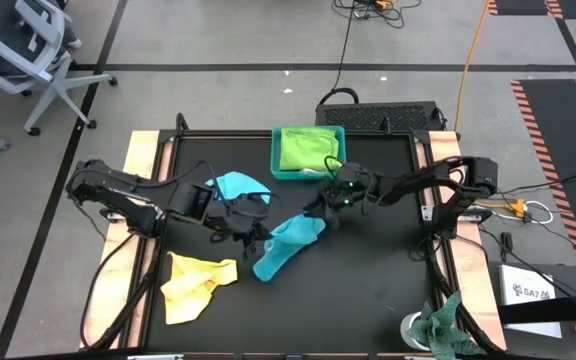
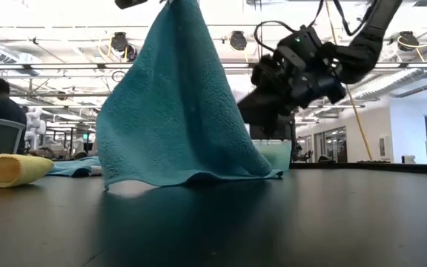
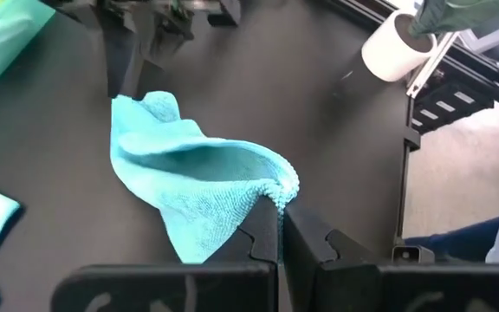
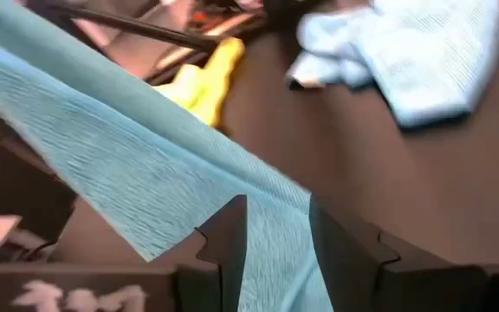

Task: Fold microfiber towels
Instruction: Fold the bottom blue microfiber towel

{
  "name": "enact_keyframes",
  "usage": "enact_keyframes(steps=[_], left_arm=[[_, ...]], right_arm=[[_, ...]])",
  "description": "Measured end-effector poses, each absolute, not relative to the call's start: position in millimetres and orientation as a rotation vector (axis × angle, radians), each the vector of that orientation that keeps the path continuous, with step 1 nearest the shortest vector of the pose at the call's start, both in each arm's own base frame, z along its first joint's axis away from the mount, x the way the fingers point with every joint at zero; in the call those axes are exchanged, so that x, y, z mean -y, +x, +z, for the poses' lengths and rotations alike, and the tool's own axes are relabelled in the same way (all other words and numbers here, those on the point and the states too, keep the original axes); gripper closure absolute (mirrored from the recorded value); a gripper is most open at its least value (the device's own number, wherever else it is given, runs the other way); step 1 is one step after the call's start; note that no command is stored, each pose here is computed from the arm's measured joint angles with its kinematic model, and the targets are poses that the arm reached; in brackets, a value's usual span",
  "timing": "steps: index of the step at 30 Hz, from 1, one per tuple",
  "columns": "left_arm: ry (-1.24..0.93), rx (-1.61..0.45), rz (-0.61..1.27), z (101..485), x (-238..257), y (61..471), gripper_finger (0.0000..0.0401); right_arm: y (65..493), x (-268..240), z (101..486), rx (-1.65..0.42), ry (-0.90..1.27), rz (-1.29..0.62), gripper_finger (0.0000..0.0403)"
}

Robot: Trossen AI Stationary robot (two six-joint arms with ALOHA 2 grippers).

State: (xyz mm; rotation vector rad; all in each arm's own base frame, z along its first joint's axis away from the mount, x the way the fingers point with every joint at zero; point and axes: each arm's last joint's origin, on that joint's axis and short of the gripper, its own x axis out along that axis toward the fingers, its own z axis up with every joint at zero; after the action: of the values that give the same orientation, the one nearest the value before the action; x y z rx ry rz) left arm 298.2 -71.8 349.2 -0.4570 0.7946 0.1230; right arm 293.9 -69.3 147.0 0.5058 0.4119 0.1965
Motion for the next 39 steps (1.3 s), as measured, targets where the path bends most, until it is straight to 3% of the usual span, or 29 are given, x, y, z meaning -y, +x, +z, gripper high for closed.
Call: enact_keyframes(steps=[10, 16, 24, 39], left_arm=[[-0.464, -0.789, 0.136, 349.3, 76.5, 297.0, 0.0398], [-0.493, -0.779, 0.167, 349.4, 75.6, 297.2, 0.0398], [-0.544, -0.771, 0.197, 349.5, 75.4, 297.3, 0.0398], [-0.554, -0.759, 0.228, 349.4, 74.5, 297.3, 0.0398]], right_arm=[[303.4, 68.5, 148.8, -0.481, 0.341, 0.274, 0.0282], [314.9, 71.3, 127.5, -0.541, 0.347, 0.275, 0.0282], [337.2, 72.0, 101.2, -0.641, 0.446, 0.415, 0.0282], [346.0, 66.7, 103.3, -0.644, 0.439, 0.518, 0.0287]])
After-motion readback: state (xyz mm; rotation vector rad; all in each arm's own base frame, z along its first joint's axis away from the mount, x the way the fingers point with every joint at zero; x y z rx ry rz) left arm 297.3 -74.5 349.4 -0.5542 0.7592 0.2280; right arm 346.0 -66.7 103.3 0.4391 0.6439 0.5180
